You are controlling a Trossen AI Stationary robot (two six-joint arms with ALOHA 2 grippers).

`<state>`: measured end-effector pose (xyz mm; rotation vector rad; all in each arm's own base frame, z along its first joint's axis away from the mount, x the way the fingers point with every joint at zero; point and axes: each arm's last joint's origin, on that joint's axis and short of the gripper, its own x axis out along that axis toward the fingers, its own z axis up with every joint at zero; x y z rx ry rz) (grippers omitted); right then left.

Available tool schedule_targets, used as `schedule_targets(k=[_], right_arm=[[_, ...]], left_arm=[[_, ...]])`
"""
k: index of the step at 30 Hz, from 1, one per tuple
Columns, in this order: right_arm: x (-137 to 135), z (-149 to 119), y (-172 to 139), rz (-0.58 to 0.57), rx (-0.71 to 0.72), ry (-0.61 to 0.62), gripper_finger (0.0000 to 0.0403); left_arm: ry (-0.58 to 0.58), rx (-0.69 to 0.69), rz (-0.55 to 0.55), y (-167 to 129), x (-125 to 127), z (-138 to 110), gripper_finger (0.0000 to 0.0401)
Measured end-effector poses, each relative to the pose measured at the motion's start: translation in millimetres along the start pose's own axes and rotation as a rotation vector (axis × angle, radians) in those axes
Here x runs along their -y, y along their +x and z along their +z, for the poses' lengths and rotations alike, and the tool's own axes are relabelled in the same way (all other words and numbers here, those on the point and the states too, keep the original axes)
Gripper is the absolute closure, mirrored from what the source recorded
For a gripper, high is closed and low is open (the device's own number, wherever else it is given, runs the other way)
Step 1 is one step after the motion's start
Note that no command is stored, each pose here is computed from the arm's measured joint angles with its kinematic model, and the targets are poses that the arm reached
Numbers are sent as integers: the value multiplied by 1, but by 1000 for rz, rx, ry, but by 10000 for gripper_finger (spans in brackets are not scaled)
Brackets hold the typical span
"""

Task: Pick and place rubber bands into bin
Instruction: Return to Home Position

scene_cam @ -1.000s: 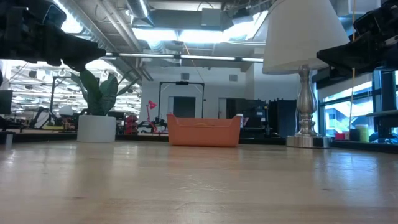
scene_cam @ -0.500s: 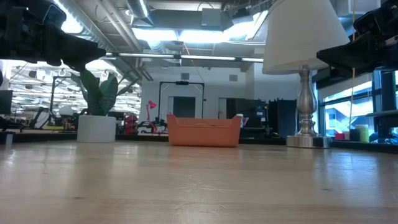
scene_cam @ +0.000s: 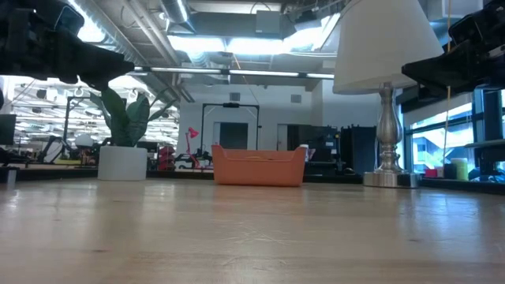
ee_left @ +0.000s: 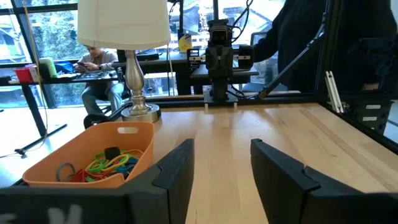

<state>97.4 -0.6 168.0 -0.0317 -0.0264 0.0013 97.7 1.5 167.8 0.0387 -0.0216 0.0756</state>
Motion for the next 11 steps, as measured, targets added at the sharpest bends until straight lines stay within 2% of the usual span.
schedule_targets(k=[11], right_arm=[[0, 0, 0, 0, 0, 0, 377]], left_arm=[[0, 0, 0, 0, 0, 0, 247]])
